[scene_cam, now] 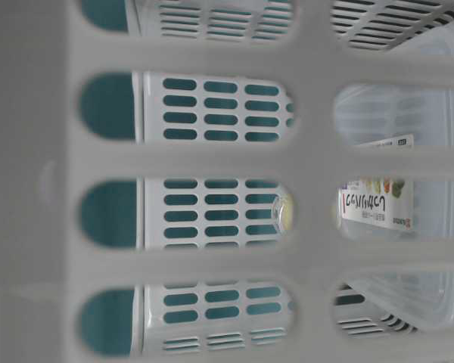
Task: Pick up the cellophane tape from the shopping basket with the left arm.
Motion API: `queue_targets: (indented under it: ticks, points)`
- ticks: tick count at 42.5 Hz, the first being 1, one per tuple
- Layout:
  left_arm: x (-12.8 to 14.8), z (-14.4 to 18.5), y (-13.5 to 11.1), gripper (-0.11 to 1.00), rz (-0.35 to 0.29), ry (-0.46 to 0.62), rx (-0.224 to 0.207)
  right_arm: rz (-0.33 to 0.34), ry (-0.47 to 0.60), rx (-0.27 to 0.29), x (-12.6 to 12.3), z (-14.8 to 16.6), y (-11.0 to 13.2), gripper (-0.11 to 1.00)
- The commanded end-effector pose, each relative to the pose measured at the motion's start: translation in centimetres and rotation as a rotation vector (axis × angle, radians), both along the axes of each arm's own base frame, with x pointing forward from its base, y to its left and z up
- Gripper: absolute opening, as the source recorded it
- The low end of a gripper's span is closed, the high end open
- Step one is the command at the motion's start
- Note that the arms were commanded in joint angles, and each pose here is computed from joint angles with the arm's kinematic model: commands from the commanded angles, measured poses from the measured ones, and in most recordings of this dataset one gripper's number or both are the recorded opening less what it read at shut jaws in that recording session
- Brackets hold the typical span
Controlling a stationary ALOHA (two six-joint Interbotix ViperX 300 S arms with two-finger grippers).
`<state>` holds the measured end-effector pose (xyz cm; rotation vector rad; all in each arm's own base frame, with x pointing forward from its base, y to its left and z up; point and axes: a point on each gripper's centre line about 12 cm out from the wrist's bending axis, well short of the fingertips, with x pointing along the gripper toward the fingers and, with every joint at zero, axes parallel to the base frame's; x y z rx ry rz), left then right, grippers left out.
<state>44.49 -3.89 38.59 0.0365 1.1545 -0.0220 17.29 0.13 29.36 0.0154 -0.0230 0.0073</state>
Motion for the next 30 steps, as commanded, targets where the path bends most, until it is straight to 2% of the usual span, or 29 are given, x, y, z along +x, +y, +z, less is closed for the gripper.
queue_targets:
  ticks: [1,30]
  points:
    - [-0.27,1.25,0.27,0.52,0.005,-0.035,0.0,0.0,-0.014,0.003,0.09,0.37,0.0,0.79]
    - [-0.15,0.94,0.26,0.52,0.007,-0.028,0.0,0.001,-0.014,0.003,0.08,0.28,0.02,0.78]
